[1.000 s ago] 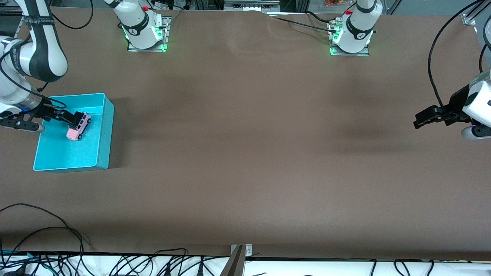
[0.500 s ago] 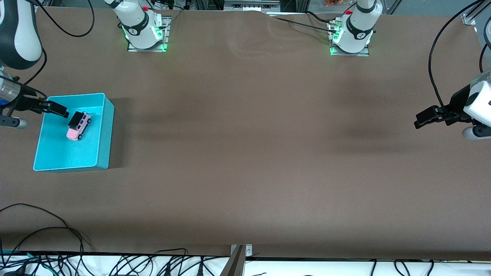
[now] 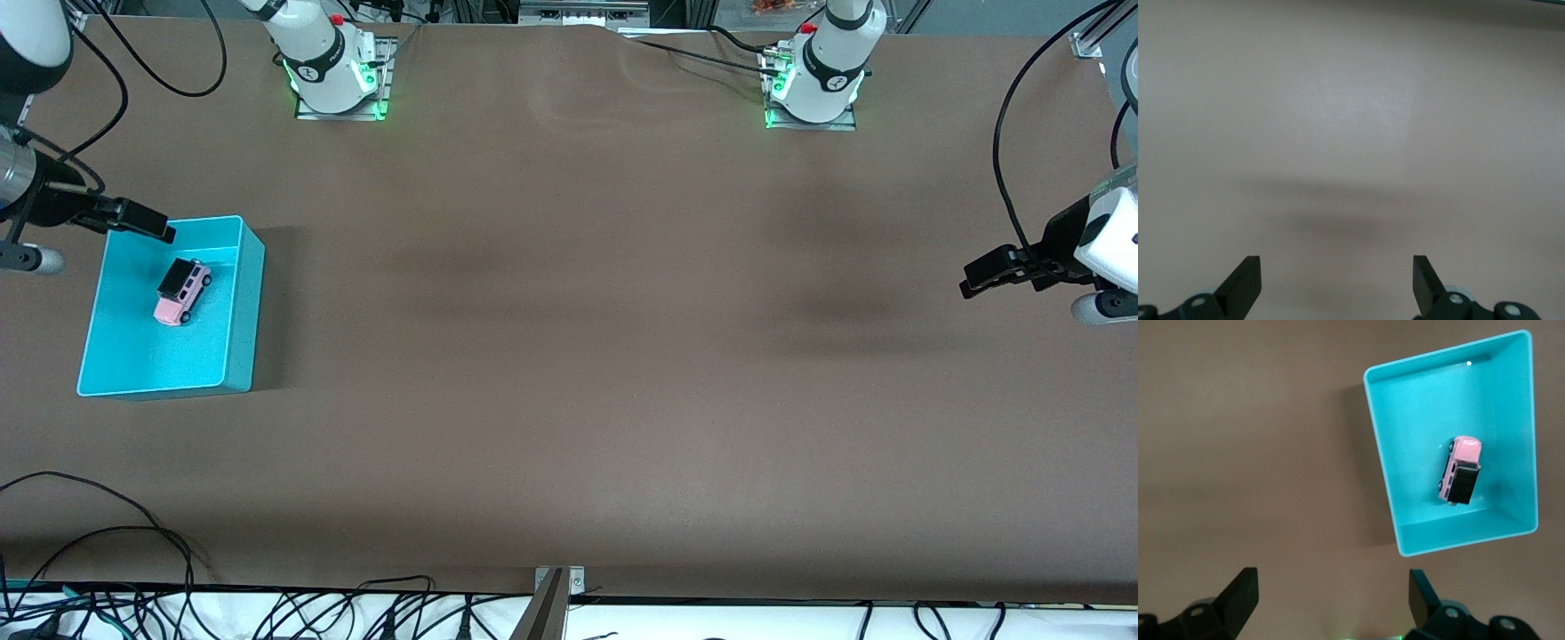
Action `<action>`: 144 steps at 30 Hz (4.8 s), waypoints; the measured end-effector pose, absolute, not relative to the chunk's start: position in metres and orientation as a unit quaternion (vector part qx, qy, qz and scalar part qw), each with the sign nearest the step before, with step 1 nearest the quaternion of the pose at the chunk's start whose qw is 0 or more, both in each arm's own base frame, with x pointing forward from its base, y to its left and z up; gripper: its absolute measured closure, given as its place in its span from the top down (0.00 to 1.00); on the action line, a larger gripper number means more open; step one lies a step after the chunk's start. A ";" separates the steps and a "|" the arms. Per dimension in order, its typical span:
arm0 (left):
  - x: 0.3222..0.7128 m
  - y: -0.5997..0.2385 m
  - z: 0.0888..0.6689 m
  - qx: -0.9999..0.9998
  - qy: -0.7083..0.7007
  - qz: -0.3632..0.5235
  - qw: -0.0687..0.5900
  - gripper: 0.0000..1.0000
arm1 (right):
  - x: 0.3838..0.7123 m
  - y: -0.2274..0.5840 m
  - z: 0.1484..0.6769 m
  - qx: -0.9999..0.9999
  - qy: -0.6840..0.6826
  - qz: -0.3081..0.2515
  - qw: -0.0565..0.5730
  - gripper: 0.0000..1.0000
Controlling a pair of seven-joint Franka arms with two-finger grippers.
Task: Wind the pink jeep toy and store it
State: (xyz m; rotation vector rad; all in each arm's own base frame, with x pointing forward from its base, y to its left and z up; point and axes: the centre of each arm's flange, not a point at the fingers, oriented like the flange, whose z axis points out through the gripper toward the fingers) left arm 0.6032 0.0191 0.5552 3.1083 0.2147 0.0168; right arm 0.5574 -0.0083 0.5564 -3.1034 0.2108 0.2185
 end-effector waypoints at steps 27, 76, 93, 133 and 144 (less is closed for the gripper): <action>0.605 0.020 0.559 0.997 0.069 0.017 0.013 1.00 | 0.546 0.033 0.584 -0.997 -0.005 0.074 0.012 1.00; 0.607 -0.018 0.565 0.999 0.037 0.023 0.018 1.00 | 0.563 0.021 0.613 -1.000 -0.018 0.012 0.015 1.00; 0.607 -0.014 0.564 0.999 0.040 0.022 0.018 1.00 | 0.564 0.020 0.611 -1.000 -0.017 0.013 0.015 1.00; 0.609 -0.009 0.560 0.999 0.044 0.019 0.018 1.00 | 0.564 0.018 0.612 -1.000 -0.017 0.013 0.006 1.00; 0.609 -0.009 0.560 0.999 0.044 0.019 0.018 1.00 | 0.562 0.018 0.611 -1.000 -0.017 0.019 0.005 1.00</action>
